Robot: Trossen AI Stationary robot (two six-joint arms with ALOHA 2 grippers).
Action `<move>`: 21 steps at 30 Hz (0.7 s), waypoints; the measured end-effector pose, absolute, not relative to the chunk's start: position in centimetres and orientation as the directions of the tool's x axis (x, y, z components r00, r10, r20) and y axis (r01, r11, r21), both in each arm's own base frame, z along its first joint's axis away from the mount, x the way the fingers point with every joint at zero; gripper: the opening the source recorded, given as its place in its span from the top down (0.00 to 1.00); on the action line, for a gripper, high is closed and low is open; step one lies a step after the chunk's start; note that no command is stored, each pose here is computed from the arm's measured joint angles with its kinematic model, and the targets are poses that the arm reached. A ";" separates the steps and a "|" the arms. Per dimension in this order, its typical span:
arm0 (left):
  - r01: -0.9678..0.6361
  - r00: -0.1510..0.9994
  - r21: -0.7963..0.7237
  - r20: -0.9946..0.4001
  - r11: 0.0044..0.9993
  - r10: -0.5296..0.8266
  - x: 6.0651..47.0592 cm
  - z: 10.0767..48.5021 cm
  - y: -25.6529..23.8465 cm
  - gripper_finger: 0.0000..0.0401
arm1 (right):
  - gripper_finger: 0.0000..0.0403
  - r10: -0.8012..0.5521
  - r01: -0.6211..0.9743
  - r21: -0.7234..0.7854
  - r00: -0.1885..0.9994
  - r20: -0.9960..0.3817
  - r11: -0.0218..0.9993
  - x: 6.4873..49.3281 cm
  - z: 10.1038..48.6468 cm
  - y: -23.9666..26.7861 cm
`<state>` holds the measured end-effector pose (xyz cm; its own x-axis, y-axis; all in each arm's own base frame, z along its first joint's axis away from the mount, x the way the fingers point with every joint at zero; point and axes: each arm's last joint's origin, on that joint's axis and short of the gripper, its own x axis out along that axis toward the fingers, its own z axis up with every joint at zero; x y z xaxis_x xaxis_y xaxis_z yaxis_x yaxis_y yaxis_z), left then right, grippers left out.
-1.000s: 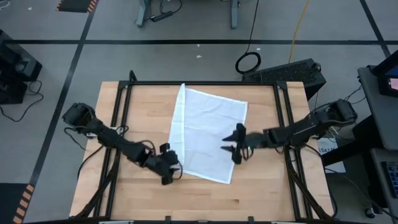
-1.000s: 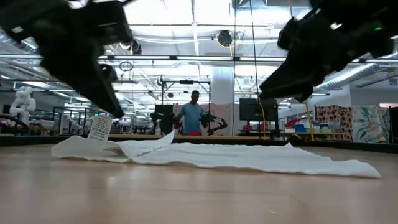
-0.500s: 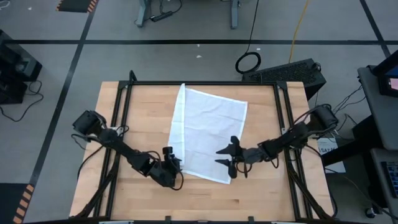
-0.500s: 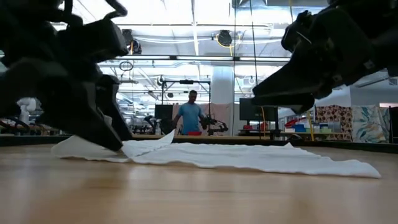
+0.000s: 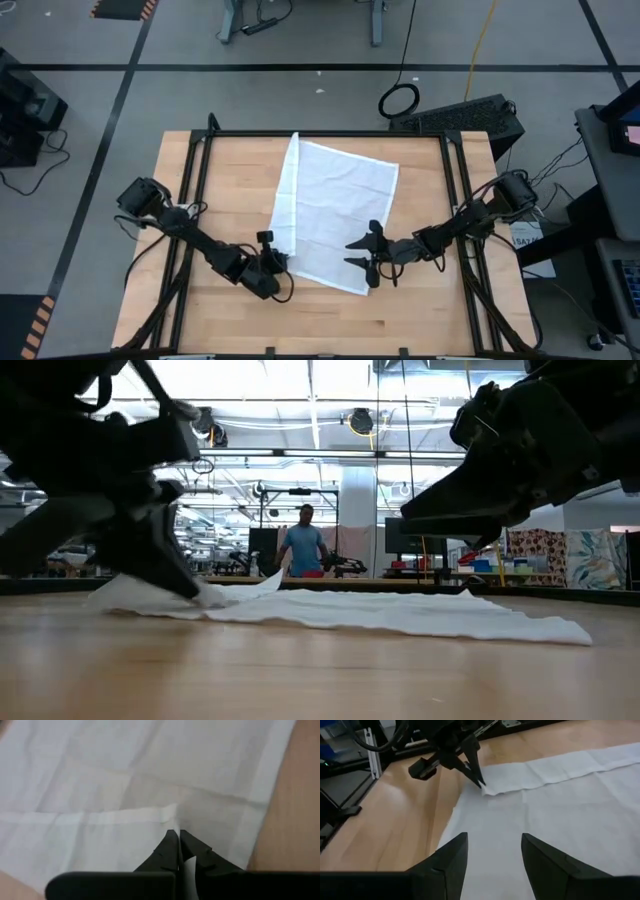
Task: Roll napkin
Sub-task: Fold the white table napkin
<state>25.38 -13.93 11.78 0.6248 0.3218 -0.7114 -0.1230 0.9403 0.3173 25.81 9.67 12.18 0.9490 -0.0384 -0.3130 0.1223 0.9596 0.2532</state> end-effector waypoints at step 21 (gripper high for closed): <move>-0.418 0.620 0.293 -0.599 0.860 0.506 23.3 19.6 -12.6 0.96 | 0.56 -0.064 0.113 0.169 0.960 -0.274 0.979 28.6 14.5 10.0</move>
<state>23.28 -12.61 19.62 0.6204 0.5059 -0.5993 -0.4184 0.8598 0.2928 28.59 10.03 14.54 0.9597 -0.0639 -0.2737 0.1135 0.9790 0.1693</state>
